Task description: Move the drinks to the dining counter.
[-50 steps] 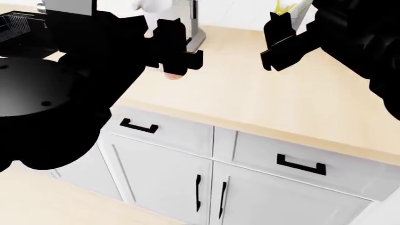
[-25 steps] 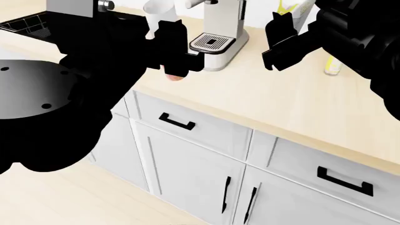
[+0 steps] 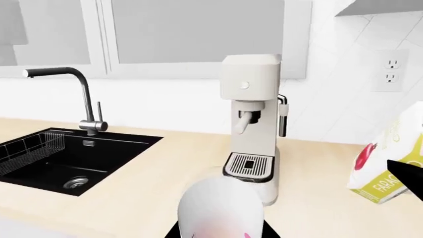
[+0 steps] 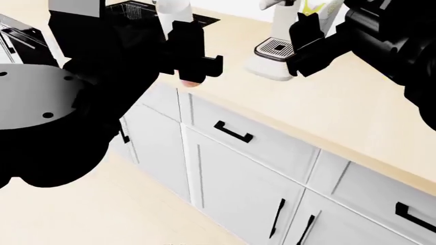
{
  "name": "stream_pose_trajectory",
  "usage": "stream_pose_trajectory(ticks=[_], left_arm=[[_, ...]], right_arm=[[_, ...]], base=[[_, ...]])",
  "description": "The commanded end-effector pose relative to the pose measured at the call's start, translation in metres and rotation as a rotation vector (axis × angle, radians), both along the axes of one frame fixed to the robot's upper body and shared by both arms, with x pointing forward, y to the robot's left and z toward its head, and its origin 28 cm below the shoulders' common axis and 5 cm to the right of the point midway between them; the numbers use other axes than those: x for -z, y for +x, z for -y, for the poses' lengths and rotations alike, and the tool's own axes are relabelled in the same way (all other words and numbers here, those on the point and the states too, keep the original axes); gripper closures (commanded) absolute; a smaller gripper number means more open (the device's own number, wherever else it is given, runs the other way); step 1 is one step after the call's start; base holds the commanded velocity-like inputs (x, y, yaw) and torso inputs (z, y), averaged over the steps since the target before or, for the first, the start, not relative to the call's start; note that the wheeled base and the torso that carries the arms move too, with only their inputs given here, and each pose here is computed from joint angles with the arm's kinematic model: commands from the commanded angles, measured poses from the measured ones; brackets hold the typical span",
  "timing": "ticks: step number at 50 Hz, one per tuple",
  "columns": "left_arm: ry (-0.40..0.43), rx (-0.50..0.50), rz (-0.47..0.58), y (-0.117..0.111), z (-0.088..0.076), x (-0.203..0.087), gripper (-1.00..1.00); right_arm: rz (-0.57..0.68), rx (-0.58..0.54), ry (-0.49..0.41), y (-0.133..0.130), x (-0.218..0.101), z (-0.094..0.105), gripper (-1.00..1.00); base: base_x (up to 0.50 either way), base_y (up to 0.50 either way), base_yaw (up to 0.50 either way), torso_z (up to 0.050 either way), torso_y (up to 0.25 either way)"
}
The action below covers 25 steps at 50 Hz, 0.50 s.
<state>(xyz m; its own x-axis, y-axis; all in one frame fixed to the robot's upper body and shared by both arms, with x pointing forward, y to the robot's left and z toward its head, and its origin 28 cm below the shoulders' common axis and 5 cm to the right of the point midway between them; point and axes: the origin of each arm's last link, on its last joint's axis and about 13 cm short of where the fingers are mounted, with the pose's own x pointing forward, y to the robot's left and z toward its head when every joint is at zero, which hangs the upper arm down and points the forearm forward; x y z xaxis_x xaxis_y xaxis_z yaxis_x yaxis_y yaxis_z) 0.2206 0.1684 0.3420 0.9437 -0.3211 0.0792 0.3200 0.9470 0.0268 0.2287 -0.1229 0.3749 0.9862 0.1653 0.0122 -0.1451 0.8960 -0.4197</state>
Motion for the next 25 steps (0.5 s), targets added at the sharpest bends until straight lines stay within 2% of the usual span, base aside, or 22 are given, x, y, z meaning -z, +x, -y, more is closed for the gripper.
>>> stream_pose_trajectory(ticks=[1,25], left_arm=[[-0.019,-0.013,0.023,0.0002,-0.0012,-0.0047,1.00],[-0.017,-0.009,0.020,0.0009,-0.0002,-0.0029,1.00]], right_arm=[[0.036,0.024,-0.005,0.0006,-0.0042,0.0018,1.00],[0.035,0.031,-0.001,0.0006,-0.0036,0.0029,1.00]], base=[[0.00,0.00,0.50,0.000,0.010],[0.00,0.00,0.50,0.001,0.001]])
